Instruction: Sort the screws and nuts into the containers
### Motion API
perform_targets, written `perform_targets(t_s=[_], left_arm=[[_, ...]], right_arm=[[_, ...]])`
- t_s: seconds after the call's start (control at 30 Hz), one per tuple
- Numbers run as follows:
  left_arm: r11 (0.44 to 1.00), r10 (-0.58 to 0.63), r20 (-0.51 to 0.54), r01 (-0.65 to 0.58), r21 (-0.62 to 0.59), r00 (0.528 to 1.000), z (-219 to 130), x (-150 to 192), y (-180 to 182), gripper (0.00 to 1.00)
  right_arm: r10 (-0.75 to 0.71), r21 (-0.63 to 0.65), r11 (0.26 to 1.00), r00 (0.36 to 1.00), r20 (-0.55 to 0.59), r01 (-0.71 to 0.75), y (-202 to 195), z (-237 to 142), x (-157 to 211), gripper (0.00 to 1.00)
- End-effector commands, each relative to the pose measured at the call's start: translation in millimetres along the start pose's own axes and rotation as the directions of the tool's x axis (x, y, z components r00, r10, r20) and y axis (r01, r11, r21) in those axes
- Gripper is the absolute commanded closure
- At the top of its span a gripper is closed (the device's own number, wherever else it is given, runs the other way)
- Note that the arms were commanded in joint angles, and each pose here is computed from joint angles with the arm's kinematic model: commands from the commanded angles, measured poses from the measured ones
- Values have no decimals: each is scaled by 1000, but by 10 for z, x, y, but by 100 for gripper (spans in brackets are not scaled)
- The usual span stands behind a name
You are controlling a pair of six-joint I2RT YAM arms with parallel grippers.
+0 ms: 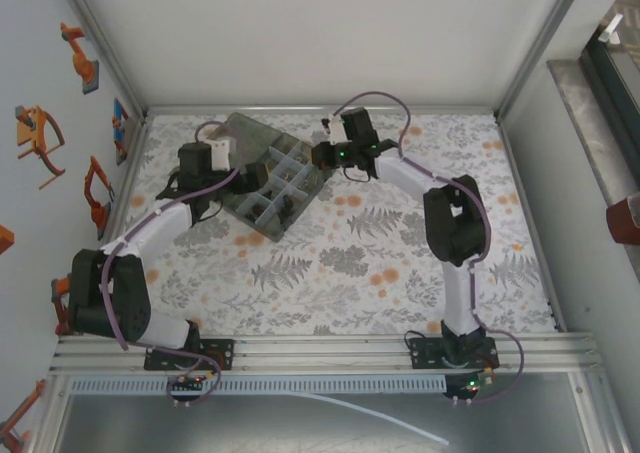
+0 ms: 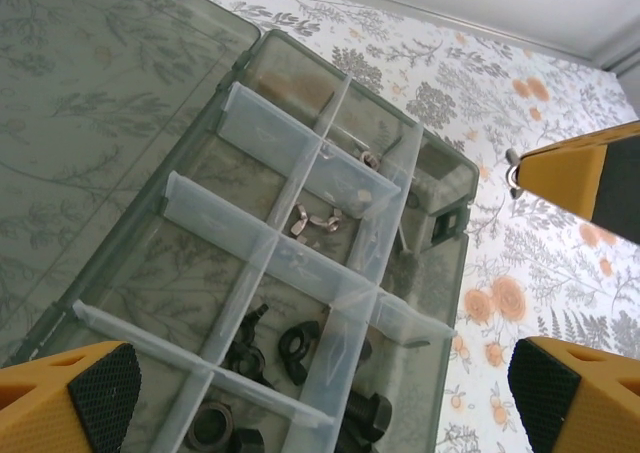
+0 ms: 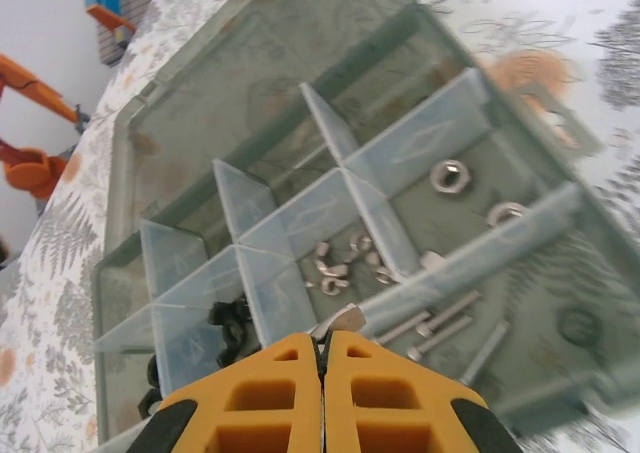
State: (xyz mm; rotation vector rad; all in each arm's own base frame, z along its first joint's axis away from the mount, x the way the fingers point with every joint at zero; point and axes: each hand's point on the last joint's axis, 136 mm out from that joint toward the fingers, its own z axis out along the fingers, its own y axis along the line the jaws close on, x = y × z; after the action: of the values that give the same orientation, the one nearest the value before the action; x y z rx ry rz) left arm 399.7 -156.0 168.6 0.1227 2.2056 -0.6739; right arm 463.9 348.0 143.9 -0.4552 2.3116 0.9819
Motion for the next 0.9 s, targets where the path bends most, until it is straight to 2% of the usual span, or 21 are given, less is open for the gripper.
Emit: perform_targets(t_s=[0.0,0.2,0.47,0.87], left_arm=[[997,21,33,-23,68,999,75,-61,-11,3],[997,-8,15,7,77,1000,222,-37,186,3],[996,-5,11,4,85,1000,231,12,220,3],[998,3,-5,-3,66,1000,93,138,221,3]], right_arm=[[-64,-75,995,997,46,67,186,106,-198,100],[-57,-113,992,998,16,58,190,433,-215,100],[-46,-122,992,999,-16,43,201,687,-84,100],[-37,-118,992,998,-42,32,227,736,43,100]])
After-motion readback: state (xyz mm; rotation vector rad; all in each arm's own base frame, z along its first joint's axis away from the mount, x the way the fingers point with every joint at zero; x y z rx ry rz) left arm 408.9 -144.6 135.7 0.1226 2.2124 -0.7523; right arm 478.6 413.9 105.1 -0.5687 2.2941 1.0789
